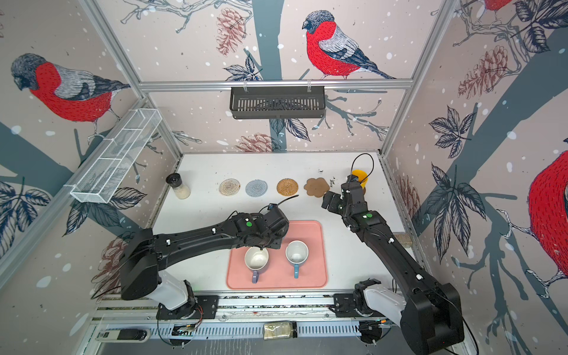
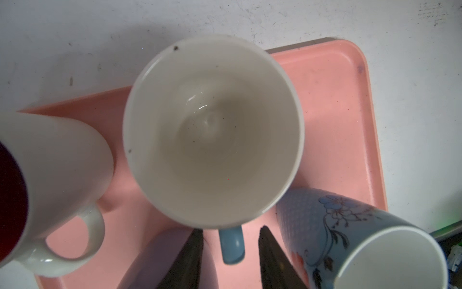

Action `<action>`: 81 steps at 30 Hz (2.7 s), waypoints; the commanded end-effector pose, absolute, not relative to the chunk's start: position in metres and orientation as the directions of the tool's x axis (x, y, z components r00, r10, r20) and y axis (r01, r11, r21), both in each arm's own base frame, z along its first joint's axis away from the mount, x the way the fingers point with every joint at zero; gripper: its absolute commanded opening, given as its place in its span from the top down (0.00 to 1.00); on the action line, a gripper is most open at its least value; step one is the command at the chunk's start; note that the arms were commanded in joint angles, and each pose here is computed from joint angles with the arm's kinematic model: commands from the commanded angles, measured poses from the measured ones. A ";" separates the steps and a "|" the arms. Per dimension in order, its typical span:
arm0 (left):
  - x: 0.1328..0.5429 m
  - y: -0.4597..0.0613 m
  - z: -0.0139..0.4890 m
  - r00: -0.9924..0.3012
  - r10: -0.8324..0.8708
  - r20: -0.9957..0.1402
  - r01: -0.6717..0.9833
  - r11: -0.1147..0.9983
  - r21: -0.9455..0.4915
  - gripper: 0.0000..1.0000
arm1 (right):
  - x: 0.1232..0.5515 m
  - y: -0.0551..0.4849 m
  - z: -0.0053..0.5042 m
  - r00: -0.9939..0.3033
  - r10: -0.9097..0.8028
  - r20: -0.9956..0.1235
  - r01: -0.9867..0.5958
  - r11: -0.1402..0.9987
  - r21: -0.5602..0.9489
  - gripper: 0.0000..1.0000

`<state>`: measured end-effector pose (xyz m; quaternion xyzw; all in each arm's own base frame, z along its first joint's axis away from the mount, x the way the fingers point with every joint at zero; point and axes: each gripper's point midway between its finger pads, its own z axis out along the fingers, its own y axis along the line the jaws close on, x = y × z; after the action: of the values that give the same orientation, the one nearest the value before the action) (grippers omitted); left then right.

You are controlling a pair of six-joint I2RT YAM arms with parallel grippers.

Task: Place cups on coasters
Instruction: Pick up the cup from the tray, then place the cup on the coaster.

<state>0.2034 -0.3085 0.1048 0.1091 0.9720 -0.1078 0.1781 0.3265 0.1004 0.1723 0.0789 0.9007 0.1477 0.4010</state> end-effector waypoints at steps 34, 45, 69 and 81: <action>0.220 -0.308 0.106 -0.897 0.236 -0.374 0.268 0.963 -0.035 1.00 | 0.324 0.110 0.178 -0.651 0.260 -0.713 -0.016 0.934 0.356 0.07; 0.241 -0.303 0.144 -0.864 0.239 -0.444 0.271 0.963 -0.009 1.00 | 0.324 0.108 0.184 -0.639 0.265 -0.722 -0.012 0.935 0.354 0.06; 0.321 -0.334 0.174 -0.798 0.322 -0.510 0.356 0.934 0.031 1.00 | 0.307 0.090 0.168 -0.669 0.297 -0.681 0.055 0.934 0.352 0.06; 0.355 -0.376 0.168 -0.776 0.371 -0.510 0.421 0.907 0.019 1.00 | 0.296 0.085 0.146 -0.702 0.333 -0.630 0.073 0.913 0.402 0.07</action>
<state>0.3471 -0.3667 0.1634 0.1961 0.9472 -0.0439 0.2498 0.2966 0.0819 0.1462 0.1088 0.9083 0.1625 0.3698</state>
